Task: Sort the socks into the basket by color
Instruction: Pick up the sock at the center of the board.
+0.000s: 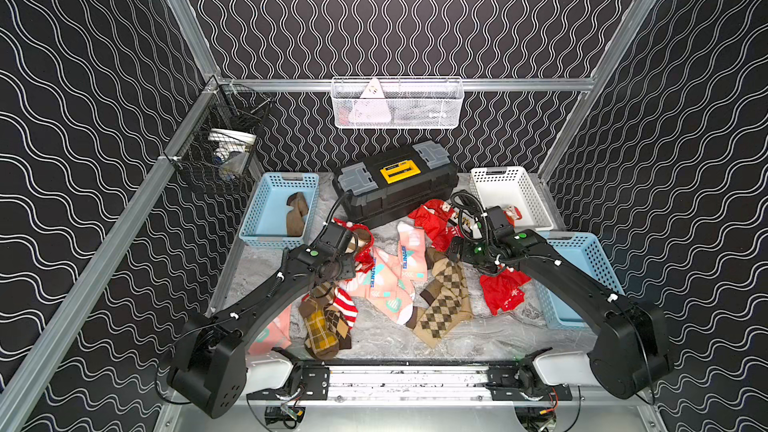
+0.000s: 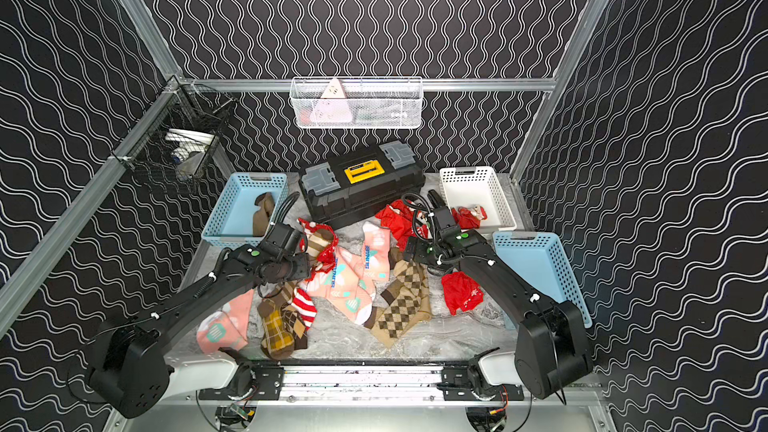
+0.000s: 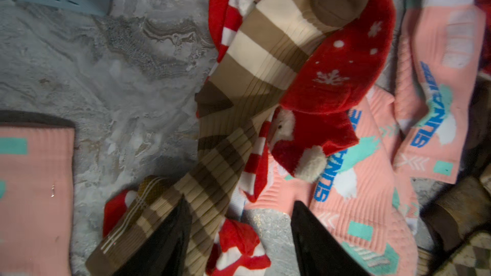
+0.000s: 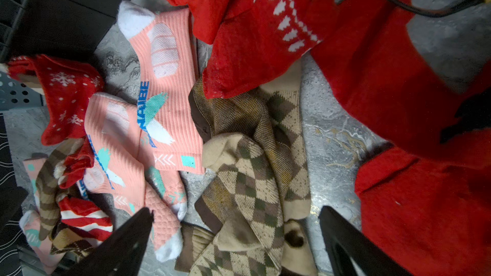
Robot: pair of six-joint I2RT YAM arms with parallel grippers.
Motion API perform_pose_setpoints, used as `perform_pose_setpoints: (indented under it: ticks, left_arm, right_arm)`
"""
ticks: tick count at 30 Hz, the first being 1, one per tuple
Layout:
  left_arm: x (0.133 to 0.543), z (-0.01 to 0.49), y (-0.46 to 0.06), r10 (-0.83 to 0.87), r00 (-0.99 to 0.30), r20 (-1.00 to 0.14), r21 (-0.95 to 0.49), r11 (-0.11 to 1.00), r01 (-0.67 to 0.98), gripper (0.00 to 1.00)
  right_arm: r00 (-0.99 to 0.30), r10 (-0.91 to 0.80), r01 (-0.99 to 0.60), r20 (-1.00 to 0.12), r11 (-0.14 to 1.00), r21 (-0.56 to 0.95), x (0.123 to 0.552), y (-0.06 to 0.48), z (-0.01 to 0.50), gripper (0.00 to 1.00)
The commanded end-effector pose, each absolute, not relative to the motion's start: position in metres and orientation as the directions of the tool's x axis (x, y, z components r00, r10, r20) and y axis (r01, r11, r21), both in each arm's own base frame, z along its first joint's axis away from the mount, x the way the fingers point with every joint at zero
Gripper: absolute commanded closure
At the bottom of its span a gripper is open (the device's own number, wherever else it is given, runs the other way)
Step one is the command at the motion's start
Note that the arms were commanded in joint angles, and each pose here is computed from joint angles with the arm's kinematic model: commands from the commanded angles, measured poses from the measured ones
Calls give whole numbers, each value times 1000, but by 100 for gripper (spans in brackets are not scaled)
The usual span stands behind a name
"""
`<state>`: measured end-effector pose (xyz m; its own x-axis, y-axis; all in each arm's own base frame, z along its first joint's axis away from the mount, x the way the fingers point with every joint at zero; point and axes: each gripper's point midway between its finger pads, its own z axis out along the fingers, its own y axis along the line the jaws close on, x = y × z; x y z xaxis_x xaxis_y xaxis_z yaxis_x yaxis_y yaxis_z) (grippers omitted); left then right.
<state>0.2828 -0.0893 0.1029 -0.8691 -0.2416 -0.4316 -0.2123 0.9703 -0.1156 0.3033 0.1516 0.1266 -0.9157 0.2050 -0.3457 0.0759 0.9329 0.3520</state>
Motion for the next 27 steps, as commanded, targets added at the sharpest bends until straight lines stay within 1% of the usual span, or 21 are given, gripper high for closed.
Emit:
perform_pose_setpoints:
  ticks: [1,4,7,12,14,17,19,22,23,25,26,27]
  left_arm:
    - [286,96,-85,-265,-860,-436,-96,964,-249,36]
    - [283,80,-84,-275,-874,-401,-75,961,-267,35]
    - [280,73,-79,-278,-873,-400,-51,958,-281,36]
    - [279,75,-71,-281,-860,-425,-27,954,-298,40]
    - [280,74,-71,-279,-861,-425,-24,955,-297,46]
    - [280,70,-72,-281,-863,-420,-26,954,-298,60]
    - [280,68,-73,-277,-866,-416,-27,956,-293,63]
    - [279,64,-75,-275,-873,-402,-30,957,-287,61]
    - [280,64,-75,-276,-873,-402,-33,957,-288,57]
    - [279,63,-75,-278,-874,-399,-27,956,-292,40]
    - [278,62,-74,-278,-876,-394,-24,956,-292,37]
    - [278,61,-74,-276,-877,-394,-23,957,-290,36]
  right_arm:
    - [-913,214,80,-348,929,361,306,153,126,0]
    - [-914,215,83,-345,930,359,306,153,124,0]
    - [-916,214,85,-340,931,356,305,153,121,0]
    - [-918,213,88,-336,932,351,304,152,118,0]
    - [-918,214,89,-333,931,354,304,153,117,0]
    - [-918,213,87,-334,931,354,305,153,117,0]
    - [-918,214,88,-335,932,353,305,153,117,0]
    - [-917,213,88,-337,932,351,305,152,118,0]
    - [-917,213,88,-336,932,351,304,152,117,0]
    - [-918,214,90,-334,932,352,304,152,117,0]
    - [-918,214,88,-335,931,353,304,152,117,0]
    - [-917,215,89,-335,931,354,304,152,117,0]
